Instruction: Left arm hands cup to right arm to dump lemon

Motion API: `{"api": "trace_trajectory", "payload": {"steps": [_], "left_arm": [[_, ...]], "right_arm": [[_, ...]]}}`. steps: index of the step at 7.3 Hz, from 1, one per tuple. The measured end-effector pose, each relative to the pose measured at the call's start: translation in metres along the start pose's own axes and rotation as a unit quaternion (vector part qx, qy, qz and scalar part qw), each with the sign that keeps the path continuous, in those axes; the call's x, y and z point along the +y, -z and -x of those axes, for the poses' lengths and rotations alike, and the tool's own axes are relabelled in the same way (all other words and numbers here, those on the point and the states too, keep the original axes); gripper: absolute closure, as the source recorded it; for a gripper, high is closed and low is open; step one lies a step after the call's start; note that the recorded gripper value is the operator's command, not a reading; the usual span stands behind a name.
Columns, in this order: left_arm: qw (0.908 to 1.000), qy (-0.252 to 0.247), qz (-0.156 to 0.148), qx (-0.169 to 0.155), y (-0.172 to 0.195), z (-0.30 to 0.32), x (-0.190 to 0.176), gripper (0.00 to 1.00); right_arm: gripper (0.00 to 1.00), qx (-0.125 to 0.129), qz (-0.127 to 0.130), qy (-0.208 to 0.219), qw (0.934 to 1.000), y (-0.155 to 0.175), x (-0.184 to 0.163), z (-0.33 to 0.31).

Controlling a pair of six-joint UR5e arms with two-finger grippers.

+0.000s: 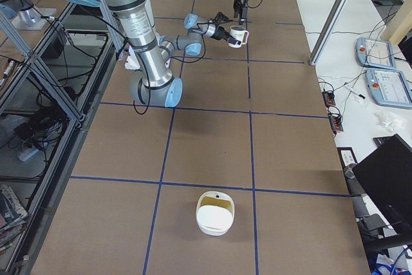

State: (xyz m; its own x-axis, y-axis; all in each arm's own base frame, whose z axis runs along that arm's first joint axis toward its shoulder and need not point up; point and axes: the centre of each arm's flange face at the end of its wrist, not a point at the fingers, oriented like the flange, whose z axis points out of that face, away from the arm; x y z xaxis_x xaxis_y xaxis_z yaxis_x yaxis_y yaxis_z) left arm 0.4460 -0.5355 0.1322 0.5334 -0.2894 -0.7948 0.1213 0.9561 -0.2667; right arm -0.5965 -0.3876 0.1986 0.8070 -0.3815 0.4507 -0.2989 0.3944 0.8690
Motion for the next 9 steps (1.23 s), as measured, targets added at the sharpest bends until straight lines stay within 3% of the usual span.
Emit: {"api": "trace_trajectory", "payload": {"steps": [2,6,9], "left_arm": [[1.0000,-0.007,0.003,0.003,-0.004,-0.003,0.005,0.31],[0.9998,-0.012,0.004,0.012,-0.006,-0.006,0.009,0.32],[0.9996,-0.020,0.010,0.016,-0.012,-0.010,0.018,0.38]], "right_arm": [[0.59,-0.001,-0.001,-0.001,1.0000,0.001,-0.001,0.001],[0.59,-0.004,-0.002,-0.019,0.9998,0.002,-0.001,0.004],[0.59,-0.006,-0.004,-0.024,0.9997,0.003,-0.003,0.005]]}}
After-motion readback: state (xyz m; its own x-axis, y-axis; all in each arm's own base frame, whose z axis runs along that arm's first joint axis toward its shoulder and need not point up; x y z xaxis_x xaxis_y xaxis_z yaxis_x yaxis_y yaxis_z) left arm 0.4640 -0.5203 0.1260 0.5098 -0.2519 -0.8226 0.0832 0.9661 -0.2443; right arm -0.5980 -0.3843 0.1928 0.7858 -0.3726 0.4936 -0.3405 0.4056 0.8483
